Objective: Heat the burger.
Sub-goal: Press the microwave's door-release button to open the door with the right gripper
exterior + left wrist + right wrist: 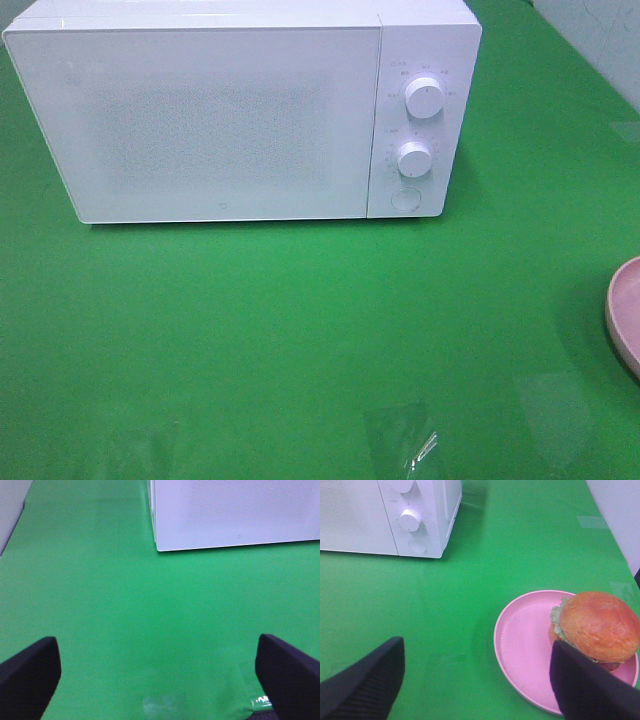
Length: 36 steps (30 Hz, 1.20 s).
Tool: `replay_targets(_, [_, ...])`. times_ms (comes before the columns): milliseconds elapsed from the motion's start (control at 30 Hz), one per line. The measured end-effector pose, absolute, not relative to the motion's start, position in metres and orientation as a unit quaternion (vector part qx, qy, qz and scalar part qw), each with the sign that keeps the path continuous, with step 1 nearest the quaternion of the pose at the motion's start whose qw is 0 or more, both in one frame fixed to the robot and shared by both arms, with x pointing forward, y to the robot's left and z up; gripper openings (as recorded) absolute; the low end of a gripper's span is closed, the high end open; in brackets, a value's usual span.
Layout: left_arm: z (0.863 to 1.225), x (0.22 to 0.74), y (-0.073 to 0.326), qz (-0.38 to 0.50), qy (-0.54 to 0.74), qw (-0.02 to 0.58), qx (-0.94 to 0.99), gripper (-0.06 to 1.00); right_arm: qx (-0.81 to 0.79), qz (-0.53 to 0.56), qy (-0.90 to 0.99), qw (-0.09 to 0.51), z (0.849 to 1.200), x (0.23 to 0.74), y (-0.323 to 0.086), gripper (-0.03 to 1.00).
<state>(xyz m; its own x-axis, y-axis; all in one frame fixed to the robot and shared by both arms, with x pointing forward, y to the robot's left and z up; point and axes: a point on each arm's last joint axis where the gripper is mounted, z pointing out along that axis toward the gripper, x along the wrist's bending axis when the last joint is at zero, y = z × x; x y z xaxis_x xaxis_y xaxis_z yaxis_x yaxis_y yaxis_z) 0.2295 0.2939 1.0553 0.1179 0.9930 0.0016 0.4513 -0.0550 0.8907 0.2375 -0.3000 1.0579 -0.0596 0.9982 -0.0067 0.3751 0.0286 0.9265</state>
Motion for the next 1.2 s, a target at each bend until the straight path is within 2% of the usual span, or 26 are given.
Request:
replay_targets(767, [1.055,0.229,0.294,0.347,0.566,0.390,0.638,0.98,0.555,0.423,0.592,0.403,1.067,0.239,-0.300,0.76])
replay_targets(1200, [1.055,0.230,0.294,0.348,0.566,0.391,0.637,0.98,0.538,0.446,0.577,0.422,1.077,0.279,-0.297,0.76])
